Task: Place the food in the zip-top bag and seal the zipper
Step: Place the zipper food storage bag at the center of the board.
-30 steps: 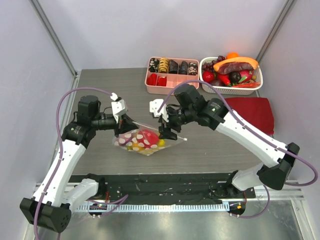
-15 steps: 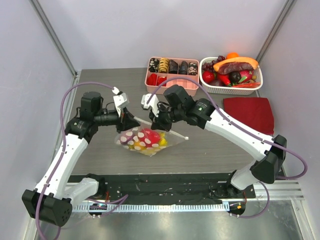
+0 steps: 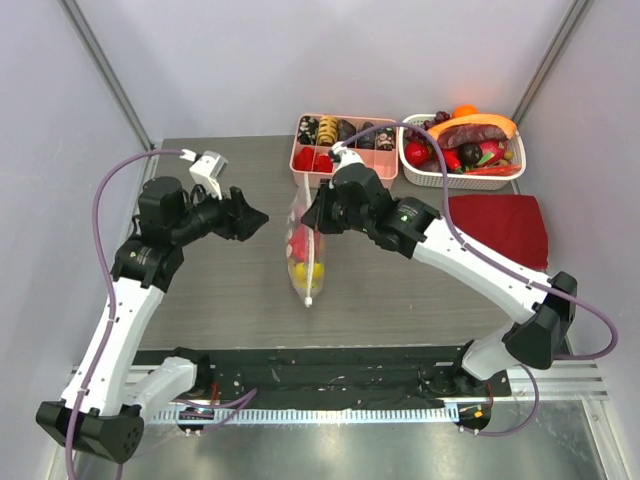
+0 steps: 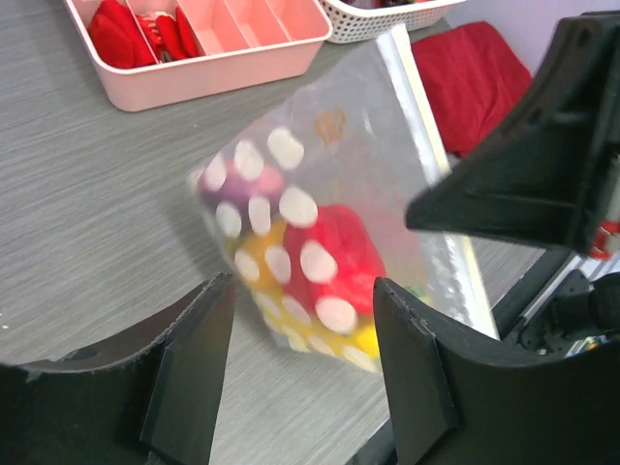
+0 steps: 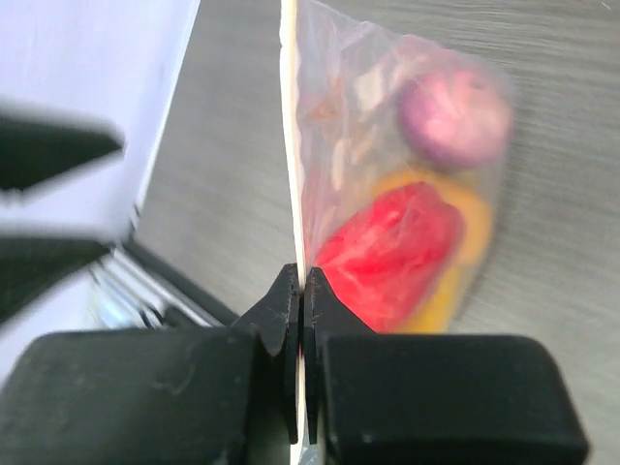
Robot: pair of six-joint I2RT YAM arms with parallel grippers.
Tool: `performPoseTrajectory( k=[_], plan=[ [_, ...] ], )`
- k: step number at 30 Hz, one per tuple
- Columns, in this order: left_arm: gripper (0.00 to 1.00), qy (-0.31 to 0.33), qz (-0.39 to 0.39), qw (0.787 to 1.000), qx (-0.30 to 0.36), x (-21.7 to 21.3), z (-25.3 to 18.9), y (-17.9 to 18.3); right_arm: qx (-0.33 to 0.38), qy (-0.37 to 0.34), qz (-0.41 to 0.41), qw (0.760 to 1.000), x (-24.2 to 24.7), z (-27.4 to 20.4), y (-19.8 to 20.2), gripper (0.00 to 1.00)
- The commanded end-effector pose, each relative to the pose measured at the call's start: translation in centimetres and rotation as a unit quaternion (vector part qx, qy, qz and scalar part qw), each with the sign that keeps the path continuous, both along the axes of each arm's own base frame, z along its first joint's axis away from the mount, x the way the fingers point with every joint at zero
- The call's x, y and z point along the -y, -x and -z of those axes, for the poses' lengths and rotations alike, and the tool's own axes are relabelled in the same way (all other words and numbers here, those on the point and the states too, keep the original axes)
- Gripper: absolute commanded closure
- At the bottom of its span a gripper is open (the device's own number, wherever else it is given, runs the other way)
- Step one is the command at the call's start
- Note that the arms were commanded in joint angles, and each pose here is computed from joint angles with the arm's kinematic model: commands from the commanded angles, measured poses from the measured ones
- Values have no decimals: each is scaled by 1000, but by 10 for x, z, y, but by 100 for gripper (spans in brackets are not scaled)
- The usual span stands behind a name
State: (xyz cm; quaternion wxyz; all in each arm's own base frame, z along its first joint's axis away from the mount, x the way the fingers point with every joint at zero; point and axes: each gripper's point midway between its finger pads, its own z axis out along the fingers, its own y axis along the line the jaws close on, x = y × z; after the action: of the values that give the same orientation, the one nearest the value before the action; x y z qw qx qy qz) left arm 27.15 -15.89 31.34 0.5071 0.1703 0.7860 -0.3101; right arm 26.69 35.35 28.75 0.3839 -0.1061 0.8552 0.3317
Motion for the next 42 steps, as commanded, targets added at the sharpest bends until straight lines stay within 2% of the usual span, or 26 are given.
performPoseTrajectory(
  k=[1,6,12,17,22,28,31,34,35,37,38,40,42],
  plan=[
    [35,13,0,1000,-21,3,-2,16,-38,-141,158,977,-8,-43,-37,99],
    [34,-26,42,999,9,24,3,28,-73,-170,187,965,-21,-39,-47,99],
    [34,-89,54,994,37,44,12,23,-101,-183,203,957,-30,-31,-52,99],
    [33,-119,14,992,40,43,22,8,-118,-192,208,952,-34,-31,-53,99],
    [32,-138,8,988,71,54,23,2,-136,-203,215,946,-36,-28,-52,99],
    [36,-211,-25,972,95,50,39,-18,-147,-208,224,941,-38,-25,-54,99],
    [41,-233,-56,966,94,39,43,-25,-153,-209,227,939,-37,-24,-52,99],
    [59,-234,-61,965,99,34,43,-22,-159,-213,225,937,-37,-24,-51,99],
    [77,-234,-58,966,98,32,46,-20,-160,-214,223,937,-37,-24,-50,99],
    [97,-225,-46,969,95,31,45,-15,-168,-213,213,939,-39,-23,-48,98],
    [100,-229,-42,969,88,28,49,-12,-168,-216,208,939,-39,-23,-48,93],
    [100,-231,-42,969,79,22,53,-10,-164,-212,199,943,-37,-23,-48,85],
    [100,-233,-48,968,76,13,52,-10,-143,-207,179,951,-32,-28,-50,67]
  ],
)
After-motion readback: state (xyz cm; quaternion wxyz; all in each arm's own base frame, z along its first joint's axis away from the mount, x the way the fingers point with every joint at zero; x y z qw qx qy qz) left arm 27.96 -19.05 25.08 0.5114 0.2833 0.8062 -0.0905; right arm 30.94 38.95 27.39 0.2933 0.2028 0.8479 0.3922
